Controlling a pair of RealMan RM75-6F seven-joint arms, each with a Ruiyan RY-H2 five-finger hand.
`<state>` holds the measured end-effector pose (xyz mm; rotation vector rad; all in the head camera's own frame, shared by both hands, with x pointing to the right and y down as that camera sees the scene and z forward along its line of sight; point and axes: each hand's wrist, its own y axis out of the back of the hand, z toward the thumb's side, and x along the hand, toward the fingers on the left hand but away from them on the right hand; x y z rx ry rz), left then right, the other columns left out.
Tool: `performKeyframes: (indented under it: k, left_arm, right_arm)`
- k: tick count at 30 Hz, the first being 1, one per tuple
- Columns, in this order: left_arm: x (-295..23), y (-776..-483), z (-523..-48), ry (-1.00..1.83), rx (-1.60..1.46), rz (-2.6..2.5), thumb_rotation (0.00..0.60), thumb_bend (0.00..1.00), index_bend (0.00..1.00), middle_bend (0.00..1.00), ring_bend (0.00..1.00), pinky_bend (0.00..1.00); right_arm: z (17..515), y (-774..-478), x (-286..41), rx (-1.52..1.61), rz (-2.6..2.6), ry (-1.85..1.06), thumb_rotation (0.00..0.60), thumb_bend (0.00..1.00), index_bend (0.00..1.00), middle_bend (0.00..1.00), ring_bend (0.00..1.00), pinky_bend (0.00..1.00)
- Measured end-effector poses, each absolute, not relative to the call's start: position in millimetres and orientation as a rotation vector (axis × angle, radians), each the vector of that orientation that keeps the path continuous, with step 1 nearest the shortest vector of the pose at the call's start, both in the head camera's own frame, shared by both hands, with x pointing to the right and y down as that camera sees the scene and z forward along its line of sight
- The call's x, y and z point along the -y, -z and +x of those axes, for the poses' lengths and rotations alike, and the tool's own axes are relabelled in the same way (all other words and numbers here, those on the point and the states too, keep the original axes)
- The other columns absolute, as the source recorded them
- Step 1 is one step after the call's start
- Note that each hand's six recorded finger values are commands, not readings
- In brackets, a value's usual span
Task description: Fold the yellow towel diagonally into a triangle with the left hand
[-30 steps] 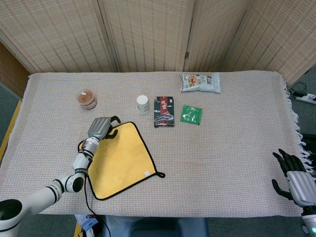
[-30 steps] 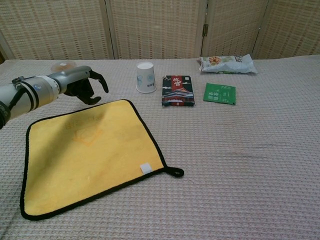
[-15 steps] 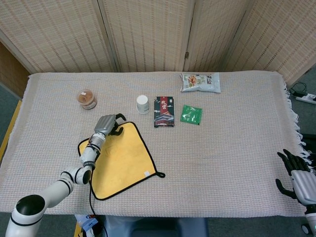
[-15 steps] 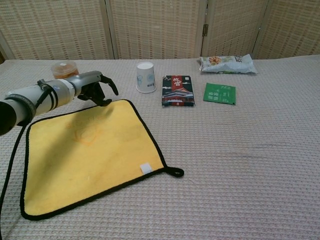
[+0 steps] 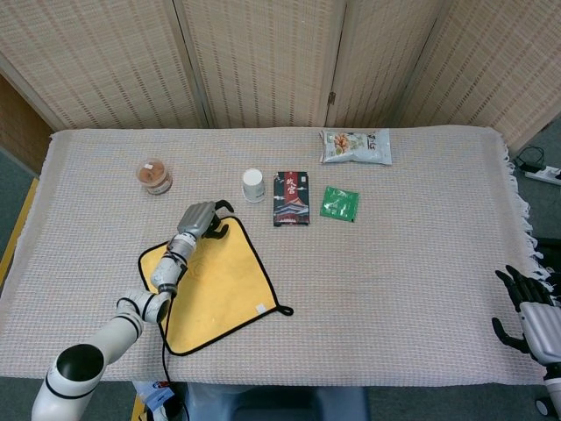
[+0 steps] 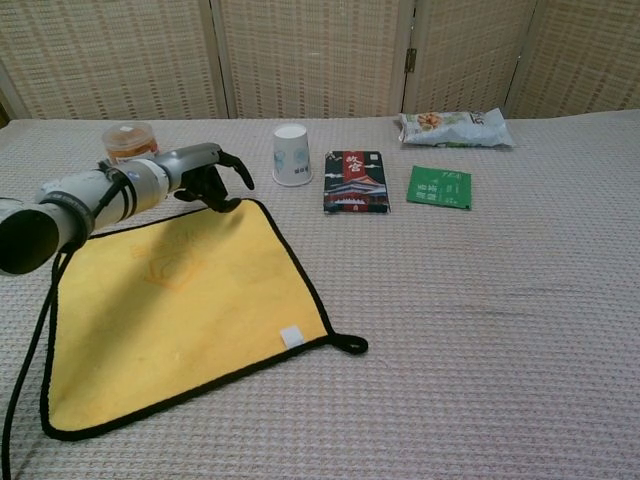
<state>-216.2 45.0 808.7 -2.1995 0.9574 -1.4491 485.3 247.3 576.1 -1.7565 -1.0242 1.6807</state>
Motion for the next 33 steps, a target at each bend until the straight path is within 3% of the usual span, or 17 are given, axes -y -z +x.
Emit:
performKeyframes:
  k: [14, 33]
  left_arm:
    - [-50.8, -819.5, -210.8, 1.48, -0.905, -2.203, 0.6, 0.51, 0.37, 1.0, 1.0, 1.0]
    - [-48.9, -818.8, -217.9, 1.47, -0.882, -2.133, 0.6, 0.51, 0.48, 1.0, 1.0, 1.0]
  right_arm:
    - [486.1, -575.0, -248.8, 1.031, -1.76, -1.68, 0.6, 0.49, 0.0, 0.0, 0.0, 0.0]
    - [484.9, -574.5, -250.4, 1.026, -1.776, -1.678, 0.6, 0.49, 0.0, 0.0, 0.0, 0.0]
